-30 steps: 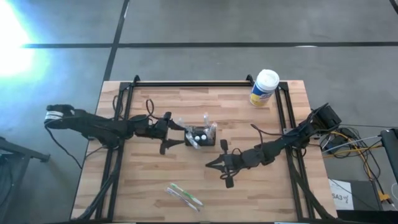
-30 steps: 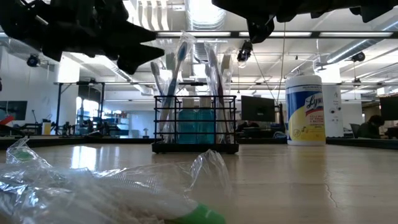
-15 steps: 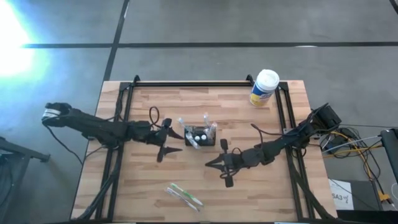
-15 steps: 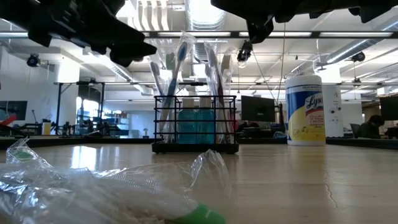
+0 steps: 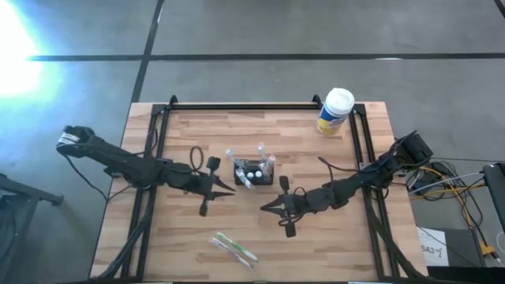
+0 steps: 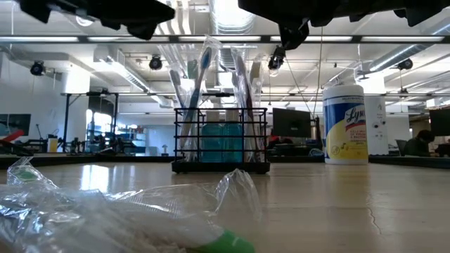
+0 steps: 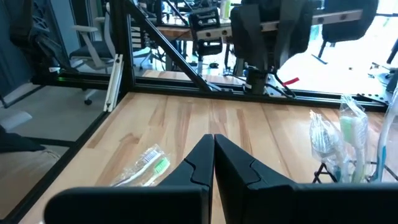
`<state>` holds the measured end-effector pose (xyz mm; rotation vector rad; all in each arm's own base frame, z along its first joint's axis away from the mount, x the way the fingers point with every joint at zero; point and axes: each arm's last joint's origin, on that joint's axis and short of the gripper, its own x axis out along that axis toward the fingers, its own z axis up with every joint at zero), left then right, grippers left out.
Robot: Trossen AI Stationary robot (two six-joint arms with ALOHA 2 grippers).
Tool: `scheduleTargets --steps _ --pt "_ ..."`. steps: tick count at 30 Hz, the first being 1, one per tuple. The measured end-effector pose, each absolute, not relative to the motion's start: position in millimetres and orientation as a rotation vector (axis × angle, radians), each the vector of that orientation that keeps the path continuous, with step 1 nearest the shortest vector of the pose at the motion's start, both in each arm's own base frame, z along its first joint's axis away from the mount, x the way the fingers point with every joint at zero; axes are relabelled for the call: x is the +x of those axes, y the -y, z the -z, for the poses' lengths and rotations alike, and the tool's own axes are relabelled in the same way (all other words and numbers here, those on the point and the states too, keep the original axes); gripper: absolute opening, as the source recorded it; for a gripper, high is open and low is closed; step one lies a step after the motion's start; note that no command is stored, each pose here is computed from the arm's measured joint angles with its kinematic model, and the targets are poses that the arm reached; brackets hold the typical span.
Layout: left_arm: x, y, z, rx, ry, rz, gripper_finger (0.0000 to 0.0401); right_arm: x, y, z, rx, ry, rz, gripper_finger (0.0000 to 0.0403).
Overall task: Pick & Place toothbrushing station
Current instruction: Put the green toothbrush into the black mesh organizer
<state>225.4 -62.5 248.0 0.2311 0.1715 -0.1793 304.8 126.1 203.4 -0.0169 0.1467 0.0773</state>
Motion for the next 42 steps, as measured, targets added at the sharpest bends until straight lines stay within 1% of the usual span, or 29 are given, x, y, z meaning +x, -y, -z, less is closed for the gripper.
scheduleTargets --steps 3,5,8,10,14,16,18,22,26,42 --pt "236 66 -256 0.279 -0.242 0.188 0.0048 305 -126 -204 -0.017 -0.146 -0.077 0.0008" --pt "246 68 -259 0.321 -0.274 0.196 0.0063 305 -126 -204 -0.016 -0.146 -0.077 0.0008" --pt "260 72 -257 0.397 -0.319 0.214 0.0102 305 -126 -203 -0.017 -0.147 -0.077 0.0008" --pt "268 75 -255 0.417 -0.333 0.219 0.0136 305 -126 -203 -0.017 -0.148 -0.077 0.0008" --pt "282 76 -255 0.473 -0.353 0.149 0.0198 305 -126 -203 -0.018 -0.149 -0.079 0.0008" --pt "285 75 -254 0.501 -0.364 0.109 0.0219 305 -126 -203 -0.018 -0.15 -0.079 0.0008" --pt "287 75 -254 0.515 -0.366 0.094 0.0229 305 -126 -203 -0.019 -0.152 -0.079 0.0008" --pt "288 73 -255 0.519 -0.359 0.075 0.0232 305 -126 -203 -0.02 -0.154 -0.079 0.0008" --pt "288 67 -255 0.527 -0.375 -0.008 0.0227 305 -126 -203 -0.02 -0.154 -0.079 0.0008" --pt "287 62 -263 0.514 -0.341 -0.09 0.0222 305 -126 -203 -0.019 -0.154 -0.079 0.0008"
